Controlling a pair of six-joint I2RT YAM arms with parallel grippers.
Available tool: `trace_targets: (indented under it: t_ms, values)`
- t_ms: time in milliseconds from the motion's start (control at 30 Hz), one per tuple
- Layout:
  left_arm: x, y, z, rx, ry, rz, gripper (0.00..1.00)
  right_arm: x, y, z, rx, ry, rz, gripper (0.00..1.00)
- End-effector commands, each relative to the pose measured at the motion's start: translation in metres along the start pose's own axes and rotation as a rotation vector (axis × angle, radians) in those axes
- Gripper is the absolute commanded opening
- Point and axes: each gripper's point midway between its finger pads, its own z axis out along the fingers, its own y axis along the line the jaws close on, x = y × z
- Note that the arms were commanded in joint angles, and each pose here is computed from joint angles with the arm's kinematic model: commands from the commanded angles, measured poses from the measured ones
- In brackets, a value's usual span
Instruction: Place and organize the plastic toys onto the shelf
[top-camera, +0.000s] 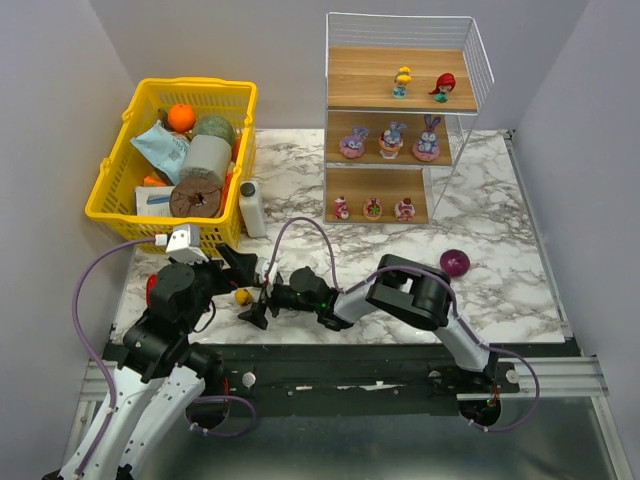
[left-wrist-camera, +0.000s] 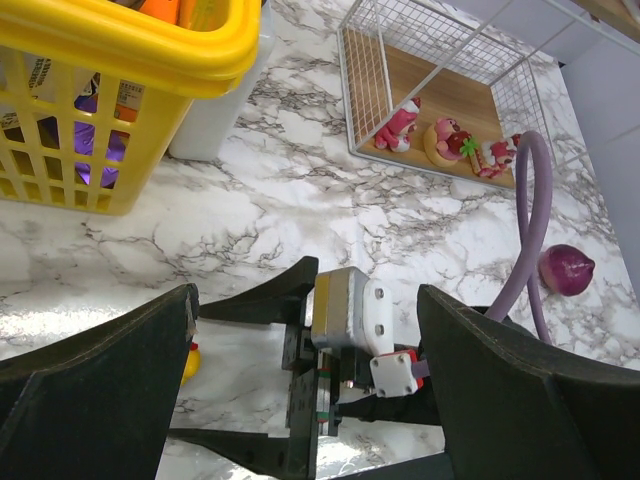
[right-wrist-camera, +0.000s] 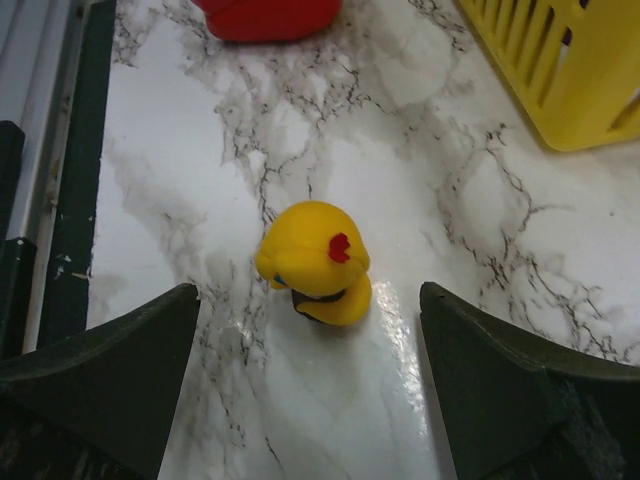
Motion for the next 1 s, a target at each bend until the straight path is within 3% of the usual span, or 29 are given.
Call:
trace_targets:
  t_ms: [0,233,467,733,967]
  values:
    - [0.003,0.004,0.001,-0.013,0.010,0.013,0.99,-0.009,0.000,0.016,0.018,-0.058,-0.001,0.96]
    - [0.003,0.004,0.001,-0.013,0.008,0.013,0.99,-0.014,-0.016,0.035,0.088,-0.075,0.028,0.95]
    - [0.003,0.004,0.001,-0.015,0.008,0.014,0.99,-0.014,-0.015,0.042,0.092,-0.065,0.048,0.79]
    - [0.002,0.004,0.000,-0.013,0.005,0.013,0.99,-0.009,-0.010,0.036,0.086,-0.058,0.045,0.86]
    - [0.002,0.004,0.001,-0.015,0.007,0.013,0.99,-0.006,-0.010,0.023,0.108,-0.071,0.059,0.86]
